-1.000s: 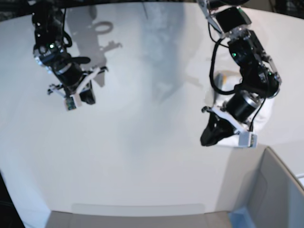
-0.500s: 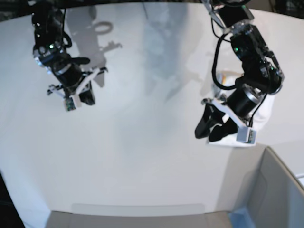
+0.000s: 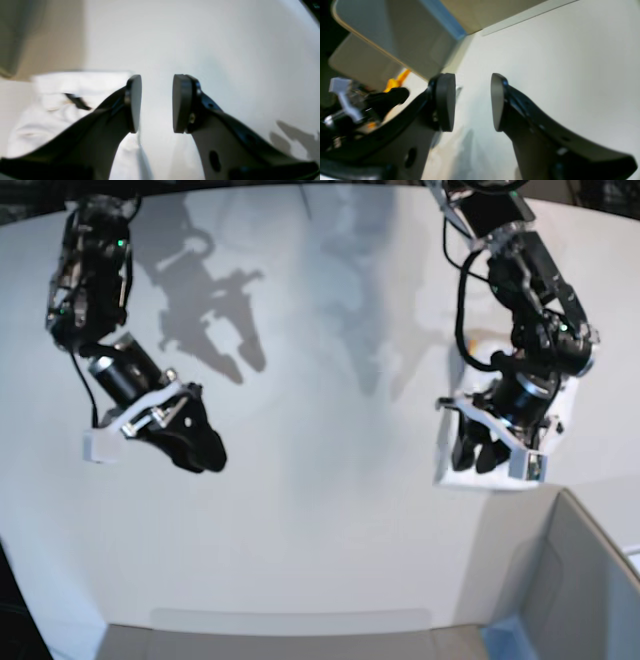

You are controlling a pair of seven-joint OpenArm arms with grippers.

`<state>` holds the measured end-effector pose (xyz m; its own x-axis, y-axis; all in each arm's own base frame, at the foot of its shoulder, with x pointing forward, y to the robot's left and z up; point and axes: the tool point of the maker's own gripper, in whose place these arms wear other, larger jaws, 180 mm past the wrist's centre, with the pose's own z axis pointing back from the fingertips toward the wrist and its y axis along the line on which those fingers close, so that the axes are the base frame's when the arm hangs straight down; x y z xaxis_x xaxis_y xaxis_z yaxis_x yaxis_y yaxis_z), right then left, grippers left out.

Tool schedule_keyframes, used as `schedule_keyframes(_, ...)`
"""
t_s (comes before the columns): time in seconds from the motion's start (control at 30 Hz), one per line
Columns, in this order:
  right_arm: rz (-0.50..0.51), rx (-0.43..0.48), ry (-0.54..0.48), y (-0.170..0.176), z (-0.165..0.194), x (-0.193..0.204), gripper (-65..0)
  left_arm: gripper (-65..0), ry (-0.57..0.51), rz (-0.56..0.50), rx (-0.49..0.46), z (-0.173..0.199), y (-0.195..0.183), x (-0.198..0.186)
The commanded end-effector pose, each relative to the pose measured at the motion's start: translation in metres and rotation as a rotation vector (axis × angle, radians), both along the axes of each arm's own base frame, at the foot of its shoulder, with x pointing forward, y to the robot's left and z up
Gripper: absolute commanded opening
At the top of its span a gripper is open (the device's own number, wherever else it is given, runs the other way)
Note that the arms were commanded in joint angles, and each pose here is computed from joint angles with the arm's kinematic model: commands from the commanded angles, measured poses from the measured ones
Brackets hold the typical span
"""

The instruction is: Layout the t-shirt on the table in an organized manner, then fold the t-shirt properly

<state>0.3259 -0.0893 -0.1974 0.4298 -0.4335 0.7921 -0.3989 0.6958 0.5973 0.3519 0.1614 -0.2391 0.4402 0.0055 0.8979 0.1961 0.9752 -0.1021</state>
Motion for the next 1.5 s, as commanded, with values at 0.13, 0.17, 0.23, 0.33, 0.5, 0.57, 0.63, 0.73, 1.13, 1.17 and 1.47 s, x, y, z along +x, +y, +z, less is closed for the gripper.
schedule_keyframes(0.13,0.196,-0.100,-0.118,0.023,0.018,-0.014,-41.0,-46.1,-0.043,0.194,0.139,0.015,0.042,0.007)
schedule_keyframes(0.17,0.229,-0.123,-0.140,0.027,0.018,-0.017,-41.0,-46.1,-0.042,0.211,0.161,0.016,0.045,0.008)
schedule_keyframes(0.23,0.264,-0.147,-0.175,0.031,0.019,-0.021,-41.0,-46.0,-0.051,0.214,0.208,0.018,0.043,0.011)
schedule_keyframes(0.33,0.264,-0.147,-0.175,0.031,0.019,-0.021,-41.0,-46.0,-0.065,0.199,0.258,0.020,0.034,0.015)
schedule_keyframes(0.5,0.264,-0.147,-0.176,0.031,0.020,-0.021,-41.0,-45.9,-0.065,0.181,0.276,0.019,0.027,0.016)
schedule_keyframes(0.57,0.264,-0.150,-0.176,0.030,0.019,-0.021,-41.0,-45.9,-0.065,0.181,0.276,0.019,0.027,0.016)
schedule_keyframes(0.63,0.264,-0.153,-0.175,0.030,0.019,-0.021,-41.0,-45.9,-0.066,0.183,0.276,0.020,0.027,0.016)
schedule_keyframes(0.73,0.265,-0.156,-0.174,0.030,0.019,-0.021,-41.9,-46.0,-0.066,0.183,0.273,0.020,0.027,0.016)
schedule_keyframes(1.13,0.249,-0.198,-0.166,0.026,0.013,-0.018,-65.0,-46.2,-0.067,0.182,0.270,0.020,0.027,0.016)
schedule_keyframes(1.17,0.248,-0.210,-0.171,0.026,0.013,-0.017,-64.6,-46.2,-0.066,0.181,0.266,0.019,0.026,0.016)
schedule_keyframes(1.47,0.260,-0.258,-0.180,0.026,0.013,-0.018,-14.7,-45.9,-0.061,0.171,0.231,0.017,0.014,0.017)
